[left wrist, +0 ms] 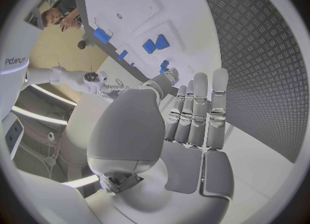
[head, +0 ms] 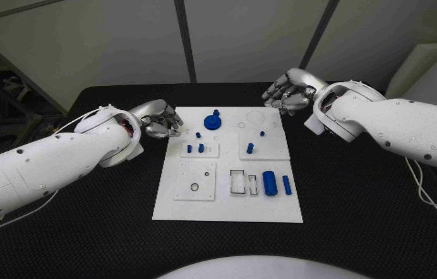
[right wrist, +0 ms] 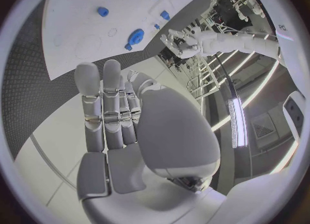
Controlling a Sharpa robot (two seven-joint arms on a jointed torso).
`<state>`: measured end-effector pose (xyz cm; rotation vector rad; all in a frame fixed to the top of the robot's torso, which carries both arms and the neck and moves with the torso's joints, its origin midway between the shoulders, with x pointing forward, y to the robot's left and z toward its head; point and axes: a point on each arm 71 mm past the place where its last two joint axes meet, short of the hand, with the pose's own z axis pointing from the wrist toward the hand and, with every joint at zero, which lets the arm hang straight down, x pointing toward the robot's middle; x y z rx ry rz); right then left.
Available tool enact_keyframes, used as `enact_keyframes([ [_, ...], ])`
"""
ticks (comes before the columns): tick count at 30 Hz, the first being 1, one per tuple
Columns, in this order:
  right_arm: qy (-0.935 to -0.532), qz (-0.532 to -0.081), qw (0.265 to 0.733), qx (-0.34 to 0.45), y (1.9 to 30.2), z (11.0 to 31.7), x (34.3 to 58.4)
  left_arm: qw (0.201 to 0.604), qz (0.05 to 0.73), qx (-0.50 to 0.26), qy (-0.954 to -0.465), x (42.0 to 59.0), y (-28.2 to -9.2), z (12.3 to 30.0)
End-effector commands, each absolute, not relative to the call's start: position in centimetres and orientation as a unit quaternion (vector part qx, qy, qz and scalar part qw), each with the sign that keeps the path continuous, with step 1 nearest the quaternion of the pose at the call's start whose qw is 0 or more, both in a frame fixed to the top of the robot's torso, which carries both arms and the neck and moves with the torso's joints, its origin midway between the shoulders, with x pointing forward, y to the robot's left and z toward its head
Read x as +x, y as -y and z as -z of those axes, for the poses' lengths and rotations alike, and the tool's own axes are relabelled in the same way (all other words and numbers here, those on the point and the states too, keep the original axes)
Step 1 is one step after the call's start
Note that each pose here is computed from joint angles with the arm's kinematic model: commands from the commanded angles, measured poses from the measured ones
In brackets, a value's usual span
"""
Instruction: Assemble the parts on the task board
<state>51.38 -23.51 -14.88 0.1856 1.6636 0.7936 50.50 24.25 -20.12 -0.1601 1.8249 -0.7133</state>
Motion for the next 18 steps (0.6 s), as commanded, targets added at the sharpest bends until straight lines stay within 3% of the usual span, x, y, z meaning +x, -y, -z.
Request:
enact_keyframes([
  [1, -0.741, -0.262, 0.617, -0.03, 23.0, 15.7, 50.4, 0.535, 0.391, -0.181, -0.727, 50.2, -24.6, 19.2],
  [6, -0.748, -0.224, 0.621, -0.066, 23.1, 17.3, 49.4, 0.543, 0.451, -0.266, -0.656, 49.5, -24.9, 18.4],
  [11, -0.749, -0.204, 0.624, -0.091, 22.5, 18.9, 48.8, 0.514, 0.507, -0.357, -0.593, 48.5, -24.9, 18.5],
  [18, -0.755, -0.192, 0.615, -0.121, 21.2, 20.5, 48.4, 0.491, 0.549, -0.384, -0.557, 47.6, -24.2, 18.2],
])
